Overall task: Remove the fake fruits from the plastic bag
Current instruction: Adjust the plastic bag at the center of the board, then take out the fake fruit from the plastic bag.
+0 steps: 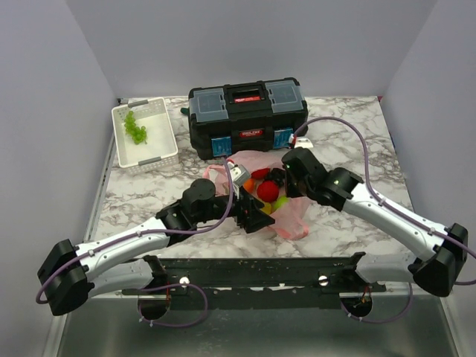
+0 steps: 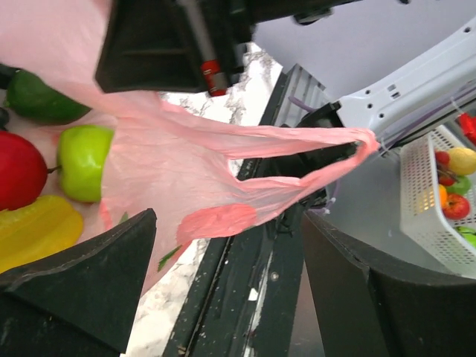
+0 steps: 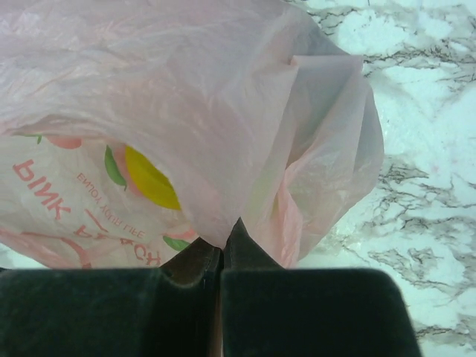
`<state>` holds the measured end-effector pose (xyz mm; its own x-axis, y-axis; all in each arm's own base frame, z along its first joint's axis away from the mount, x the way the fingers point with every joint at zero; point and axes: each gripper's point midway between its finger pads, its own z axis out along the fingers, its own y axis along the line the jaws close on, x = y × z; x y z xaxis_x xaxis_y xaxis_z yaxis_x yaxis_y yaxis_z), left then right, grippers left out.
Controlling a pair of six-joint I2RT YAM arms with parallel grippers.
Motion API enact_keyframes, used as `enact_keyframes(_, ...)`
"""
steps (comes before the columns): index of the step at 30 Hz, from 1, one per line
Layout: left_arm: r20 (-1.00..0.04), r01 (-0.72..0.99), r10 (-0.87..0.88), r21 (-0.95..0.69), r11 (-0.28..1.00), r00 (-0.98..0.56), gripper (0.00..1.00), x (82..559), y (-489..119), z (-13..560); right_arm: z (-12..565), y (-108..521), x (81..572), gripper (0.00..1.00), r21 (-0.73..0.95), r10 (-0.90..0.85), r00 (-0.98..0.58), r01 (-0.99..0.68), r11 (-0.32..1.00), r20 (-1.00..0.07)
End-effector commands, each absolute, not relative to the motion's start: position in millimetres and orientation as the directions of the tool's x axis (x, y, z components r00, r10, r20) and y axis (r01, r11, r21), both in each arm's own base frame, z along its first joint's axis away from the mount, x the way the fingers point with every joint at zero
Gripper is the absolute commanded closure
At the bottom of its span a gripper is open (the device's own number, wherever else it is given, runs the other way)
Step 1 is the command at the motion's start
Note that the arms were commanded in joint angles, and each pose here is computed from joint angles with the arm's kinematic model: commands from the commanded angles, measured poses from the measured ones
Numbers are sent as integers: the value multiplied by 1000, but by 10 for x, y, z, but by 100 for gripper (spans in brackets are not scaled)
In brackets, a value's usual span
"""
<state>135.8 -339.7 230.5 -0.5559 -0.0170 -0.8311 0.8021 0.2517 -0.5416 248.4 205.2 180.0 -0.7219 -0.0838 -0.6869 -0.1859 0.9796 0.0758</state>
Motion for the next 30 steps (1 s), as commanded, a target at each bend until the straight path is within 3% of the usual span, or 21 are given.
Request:
enact_keyframes(1, -853, 809, 24, -486, 329, -522, 22, 1423, -3296, 2118, 1886, 2077, 2431, 99, 110, -102, -677, -263, 959, -728)
enact_keyframes(8, -837, 785, 14, -507, 356, -547, 22, 1542, -3417, 2029, 1956, 1969, 2283, 99, 141, -76, -687, -255, 956, -723)
enact_keyframes(14, -845, 720, 20, -442, 535, -535, 25, 1813, -3525, 1735, 2084, 1978, 2224, 99, 196, -37, -672, -267, 943, -740)
enact_keyframes(20, -818, 530, -45, -412, 741, -573, 25, 2203, -3440, 1553, 2014, 2026, 2224, 99, 203, -38, -693, -263, 943, -720)
enact_keyframes(25, -804, 475, -12, -364, 801, -594, 24, 2381, -3539, 1415, 1994, 2027, 2235, 99, 192, -50, -691, -269, 944, -721)
enact_keyframes(30, -777, 443, 13, -346, 827, -630, 16, 2486, -3659, 1213, 2003, 1991, 2236, 99, 174, -63, -684, -272, 947, -727)
